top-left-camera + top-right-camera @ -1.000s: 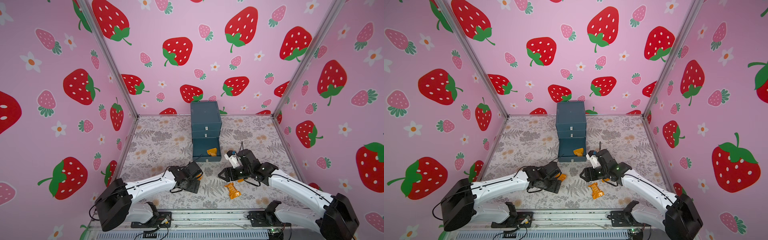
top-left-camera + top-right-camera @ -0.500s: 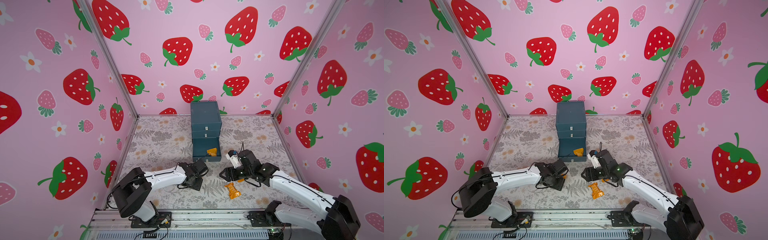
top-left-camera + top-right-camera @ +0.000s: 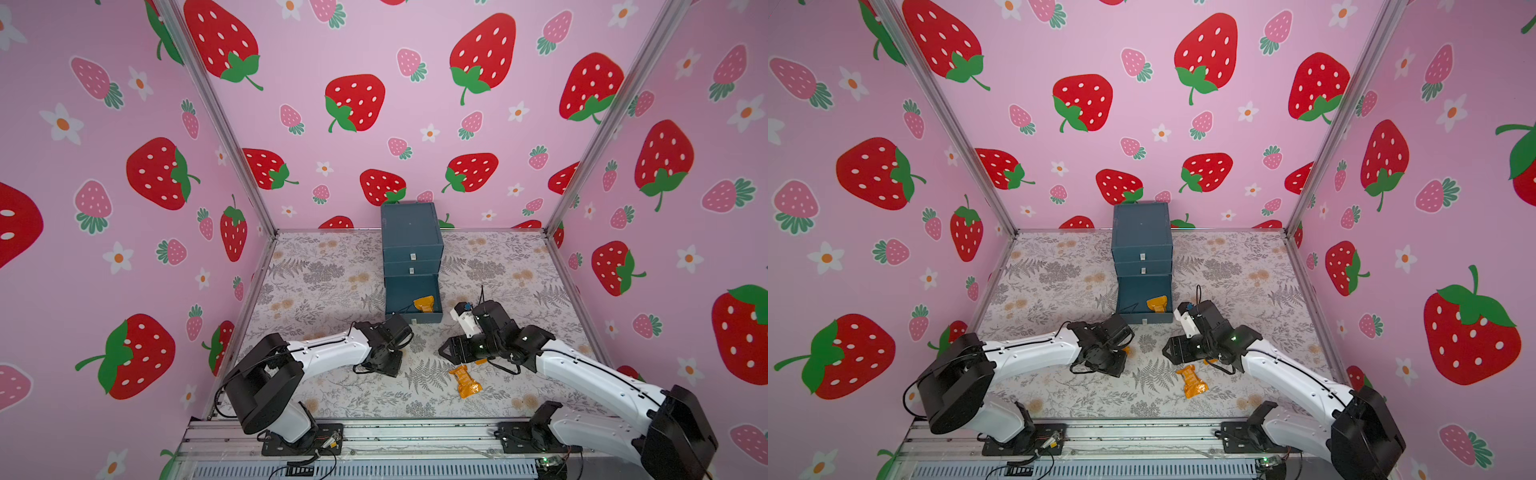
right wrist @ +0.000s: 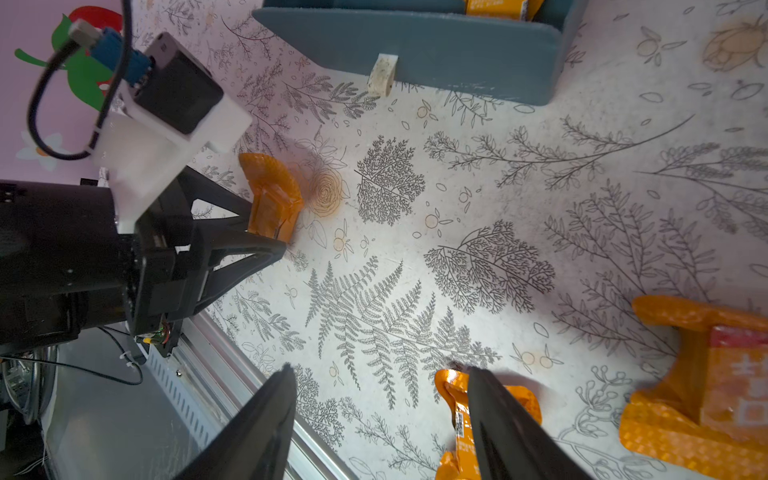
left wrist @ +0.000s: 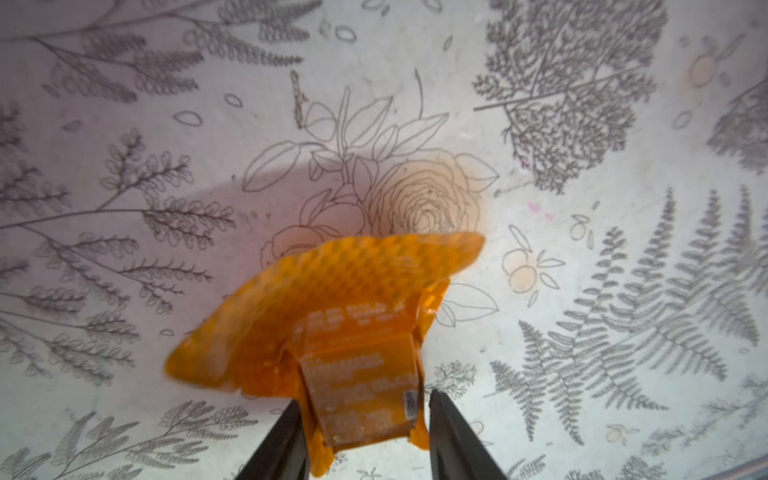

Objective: Place the cookies into the drawer by color
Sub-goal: Pick up the cookie at the center of the board.

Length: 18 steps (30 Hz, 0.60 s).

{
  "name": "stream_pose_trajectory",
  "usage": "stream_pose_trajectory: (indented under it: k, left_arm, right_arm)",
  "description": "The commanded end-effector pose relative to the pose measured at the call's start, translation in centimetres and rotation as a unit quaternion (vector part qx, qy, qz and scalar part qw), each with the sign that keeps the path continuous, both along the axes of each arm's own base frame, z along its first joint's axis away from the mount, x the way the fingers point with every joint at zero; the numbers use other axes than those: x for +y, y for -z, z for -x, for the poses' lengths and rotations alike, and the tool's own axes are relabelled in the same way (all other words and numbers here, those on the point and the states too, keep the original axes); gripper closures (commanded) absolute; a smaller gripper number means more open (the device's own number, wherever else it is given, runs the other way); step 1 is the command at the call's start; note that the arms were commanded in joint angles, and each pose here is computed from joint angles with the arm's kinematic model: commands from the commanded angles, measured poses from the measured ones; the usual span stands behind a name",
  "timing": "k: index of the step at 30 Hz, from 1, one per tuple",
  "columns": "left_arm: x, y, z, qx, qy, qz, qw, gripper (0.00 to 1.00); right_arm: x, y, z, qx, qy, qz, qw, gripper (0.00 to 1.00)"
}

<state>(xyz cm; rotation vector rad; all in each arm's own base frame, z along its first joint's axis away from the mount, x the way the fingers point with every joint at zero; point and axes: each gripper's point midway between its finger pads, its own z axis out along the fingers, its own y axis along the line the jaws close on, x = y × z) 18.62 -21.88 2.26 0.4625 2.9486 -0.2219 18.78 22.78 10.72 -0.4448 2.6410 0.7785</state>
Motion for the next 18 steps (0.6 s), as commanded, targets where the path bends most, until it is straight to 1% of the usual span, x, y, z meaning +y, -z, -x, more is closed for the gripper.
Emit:
stream_pose_trajectory:
  k: [1, 5, 8, 9, 11, 14, 18]
  left_arm:
    - [0.2, 0.1, -0.4, -0.003, 0.001, -0.016, 1.0, 0.56]
    - [0.8, 0.6, -0.8, -0.004, -0.002, -0.046, 0.999, 0.59]
    - [0.7, 0.6, -1.0, -0.005, -0.004, -0.051, 0.999, 0.61]
    - [0.6, 0.4, -1.1, -0.008, -0.004, -0.051, 0.999, 0.58]
    - [0.6, -0.3, -1.5, -0.016, -0.008, -0.052, 0.998, 0.49]
    - [0.3, -1.3, -1.9, -0.03, -0.008, -0.051, 0.998, 0.43]
    - [-0.3, -1.6, -2.6, -0.04, -0.007, -0.051, 0.998, 0.4]
  right_arm:
    - [0.0, -0.3, 0.1, -0.004, -0.001, 0.002, 1.0, 0.29]
    - [0.0, -0.3, 0.2, -0.004, -0.003, 0.003, 1.0, 0.29]
    - [0.1, -0.1, 0.2, -0.001, -0.003, 0.005, 1.0, 0.29]
    - [0.1, -0.1, 0.1, -0.002, -0.003, 0.005, 1.0, 0.3]
    - [0.2, -0.2, 0.2, -0.002, -0.005, 0.005, 1.0, 0.29]
    - [0.1, -0.1, 0.2, -0.003, -0.004, 0.007, 1.0, 0.29]
    - [0.1, -0.1, 0.3, -0.003, -0.006, 0.008, 1.0, 0.29]
